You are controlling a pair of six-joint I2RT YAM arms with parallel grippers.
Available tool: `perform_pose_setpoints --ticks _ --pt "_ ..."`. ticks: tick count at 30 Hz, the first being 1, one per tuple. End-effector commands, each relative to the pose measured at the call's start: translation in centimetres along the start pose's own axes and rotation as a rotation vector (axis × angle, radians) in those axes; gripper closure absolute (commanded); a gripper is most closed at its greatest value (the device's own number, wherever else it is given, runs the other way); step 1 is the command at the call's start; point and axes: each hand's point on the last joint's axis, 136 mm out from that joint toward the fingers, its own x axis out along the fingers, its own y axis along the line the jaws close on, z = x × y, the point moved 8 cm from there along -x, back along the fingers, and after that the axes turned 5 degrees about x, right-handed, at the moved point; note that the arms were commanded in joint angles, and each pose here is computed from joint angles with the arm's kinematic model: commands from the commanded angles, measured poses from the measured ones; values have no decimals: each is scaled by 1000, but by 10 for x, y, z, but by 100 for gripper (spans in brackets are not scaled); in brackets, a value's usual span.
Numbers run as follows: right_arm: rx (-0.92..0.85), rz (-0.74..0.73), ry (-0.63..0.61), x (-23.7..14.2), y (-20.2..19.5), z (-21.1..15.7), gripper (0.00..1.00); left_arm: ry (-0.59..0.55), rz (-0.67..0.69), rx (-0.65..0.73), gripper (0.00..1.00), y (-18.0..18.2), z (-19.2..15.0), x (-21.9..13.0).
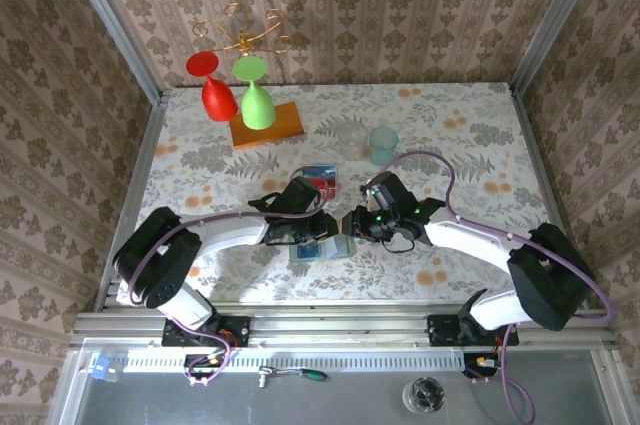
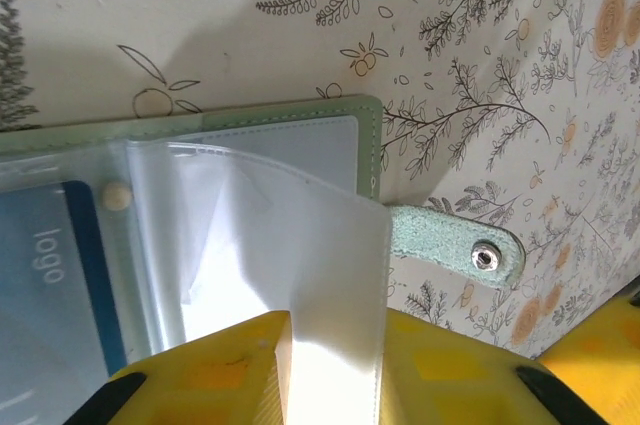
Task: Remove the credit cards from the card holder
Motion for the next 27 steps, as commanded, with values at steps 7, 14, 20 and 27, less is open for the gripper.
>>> perform_pose_setpoints --ticks 7,14,20,27 --pt "-2 -39 -21 -15 -10 -8 66 2 -54 14 68 -21 8 15" --pt "7 -45 -32 -17 -10 -8 66 12 -73 27 67 -26 11 18" --pt "18 -39 -30 -13 -9 -5 66 16 -73 23 67 -22 10 16" --pt "39 -30 -25 -1 -8 -3 66 9 -63 19 67 -12 11 0"
